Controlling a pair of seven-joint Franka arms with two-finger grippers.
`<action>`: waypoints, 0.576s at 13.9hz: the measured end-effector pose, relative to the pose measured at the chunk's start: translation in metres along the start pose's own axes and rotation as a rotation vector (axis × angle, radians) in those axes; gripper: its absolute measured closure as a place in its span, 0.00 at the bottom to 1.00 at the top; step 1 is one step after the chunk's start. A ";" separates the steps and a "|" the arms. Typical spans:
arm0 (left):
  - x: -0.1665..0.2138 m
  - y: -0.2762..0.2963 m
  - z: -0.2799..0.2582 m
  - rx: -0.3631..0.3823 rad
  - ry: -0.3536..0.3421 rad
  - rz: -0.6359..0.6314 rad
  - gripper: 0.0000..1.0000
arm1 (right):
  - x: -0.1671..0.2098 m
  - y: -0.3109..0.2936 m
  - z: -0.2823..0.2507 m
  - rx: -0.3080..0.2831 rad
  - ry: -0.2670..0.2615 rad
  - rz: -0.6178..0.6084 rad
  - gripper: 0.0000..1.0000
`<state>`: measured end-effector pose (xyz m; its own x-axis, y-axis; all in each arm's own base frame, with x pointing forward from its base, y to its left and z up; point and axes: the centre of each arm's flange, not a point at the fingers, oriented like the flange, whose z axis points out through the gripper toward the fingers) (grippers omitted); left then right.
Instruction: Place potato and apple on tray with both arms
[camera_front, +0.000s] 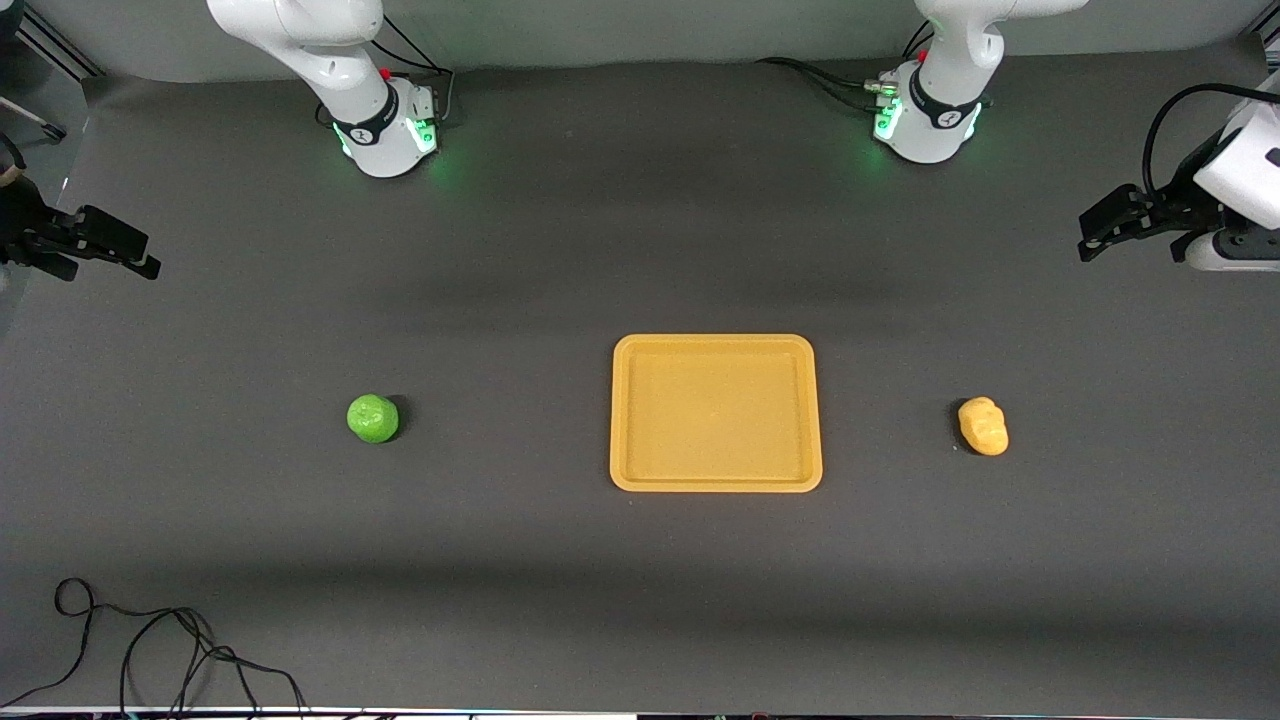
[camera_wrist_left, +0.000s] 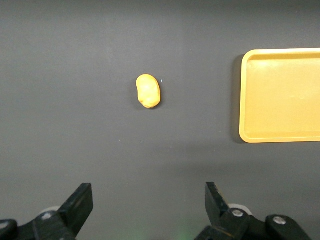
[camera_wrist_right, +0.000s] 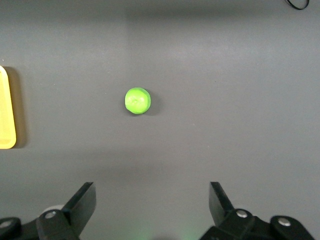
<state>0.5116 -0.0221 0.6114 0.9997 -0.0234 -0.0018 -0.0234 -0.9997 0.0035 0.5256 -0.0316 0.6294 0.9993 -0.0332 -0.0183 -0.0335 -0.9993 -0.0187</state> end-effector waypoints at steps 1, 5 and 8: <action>0.000 0.000 0.000 0.000 0.000 0.000 0.00 | 0.000 -0.001 0.000 -0.001 0.000 -0.004 0.00; 0.000 0.000 0.000 0.000 0.000 0.000 0.00 | 0.000 -0.003 0.000 -0.001 0.000 -0.012 0.00; 0.000 0.000 0.000 0.000 0.000 0.000 0.00 | 0.002 -0.001 0.005 0.000 -0.009 -0.025 0.00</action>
<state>0.5116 -0.0221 0.6114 0.9997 -0.0234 -0.0018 -0.0234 -0.9997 0.0035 0.5281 -0.0304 0.6249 0.9996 -0.0081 -0.0265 -0.0087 -0.9998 -0.0193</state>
